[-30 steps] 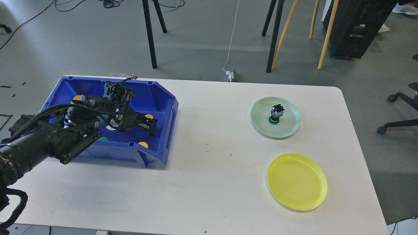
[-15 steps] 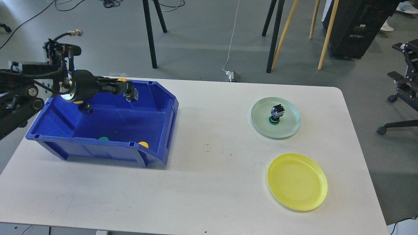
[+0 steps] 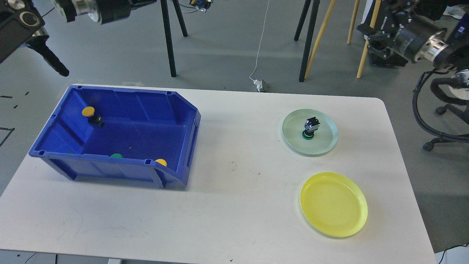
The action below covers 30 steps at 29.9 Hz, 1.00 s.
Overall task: Pass button and place on color plate
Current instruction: 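Lift the button out of the bin and raise it toward the right gripper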
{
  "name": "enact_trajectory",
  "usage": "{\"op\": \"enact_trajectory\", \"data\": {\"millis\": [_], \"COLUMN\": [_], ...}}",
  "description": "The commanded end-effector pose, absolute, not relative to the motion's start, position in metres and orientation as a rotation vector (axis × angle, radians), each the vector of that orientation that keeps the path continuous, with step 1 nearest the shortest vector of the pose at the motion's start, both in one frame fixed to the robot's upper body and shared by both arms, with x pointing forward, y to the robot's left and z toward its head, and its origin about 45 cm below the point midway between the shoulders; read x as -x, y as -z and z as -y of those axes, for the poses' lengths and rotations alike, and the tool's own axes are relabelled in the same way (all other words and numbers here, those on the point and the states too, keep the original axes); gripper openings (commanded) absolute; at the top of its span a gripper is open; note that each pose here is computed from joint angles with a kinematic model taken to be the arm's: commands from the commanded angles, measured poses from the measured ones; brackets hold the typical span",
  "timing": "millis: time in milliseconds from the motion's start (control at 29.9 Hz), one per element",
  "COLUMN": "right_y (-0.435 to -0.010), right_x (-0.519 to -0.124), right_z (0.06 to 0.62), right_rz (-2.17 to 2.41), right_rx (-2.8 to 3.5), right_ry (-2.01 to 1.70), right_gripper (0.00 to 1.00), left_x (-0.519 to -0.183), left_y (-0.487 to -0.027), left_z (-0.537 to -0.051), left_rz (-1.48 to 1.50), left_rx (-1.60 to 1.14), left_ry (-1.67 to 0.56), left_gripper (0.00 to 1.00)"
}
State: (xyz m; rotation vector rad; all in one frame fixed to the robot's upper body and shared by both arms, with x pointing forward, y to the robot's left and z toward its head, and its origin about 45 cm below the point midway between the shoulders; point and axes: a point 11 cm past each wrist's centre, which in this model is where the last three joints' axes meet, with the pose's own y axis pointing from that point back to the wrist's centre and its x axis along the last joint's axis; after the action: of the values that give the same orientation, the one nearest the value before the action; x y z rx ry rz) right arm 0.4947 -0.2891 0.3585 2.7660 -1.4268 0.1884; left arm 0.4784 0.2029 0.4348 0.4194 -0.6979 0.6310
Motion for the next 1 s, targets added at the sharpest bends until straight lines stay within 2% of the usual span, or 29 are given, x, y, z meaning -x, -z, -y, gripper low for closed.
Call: {"op": "enact_trajectory", "data": {"millis": [0, 268, 970], "right_y": [-0.369, -0.387, -0.393], "right_x": [-0.497, -0.499, -0.497], "right_z": [0.245, 0.199, 0.148], "right_rz": [1.373, 1.348, 1.282], "right_rx": [-2.904, -3.09, -3.179], "right_ry": [-0.165, -0.091, -0.027], "right_gripper": [0.93, 0.93, 0.93], "left_x": [-0.489, -0.492, -0.49], "left_y": [-0.441, -0.433, -0.448], "left_z": [-0.175, -0.146, -0.123], "left_rz": [0.633, 0.555, 0.536], "left_rx": [-0.33, -0.255, -0.193], "left_ry": [-0.636, -0.617, -0.593], "left_gripper": [0.28, 0.28, 0.28]}}
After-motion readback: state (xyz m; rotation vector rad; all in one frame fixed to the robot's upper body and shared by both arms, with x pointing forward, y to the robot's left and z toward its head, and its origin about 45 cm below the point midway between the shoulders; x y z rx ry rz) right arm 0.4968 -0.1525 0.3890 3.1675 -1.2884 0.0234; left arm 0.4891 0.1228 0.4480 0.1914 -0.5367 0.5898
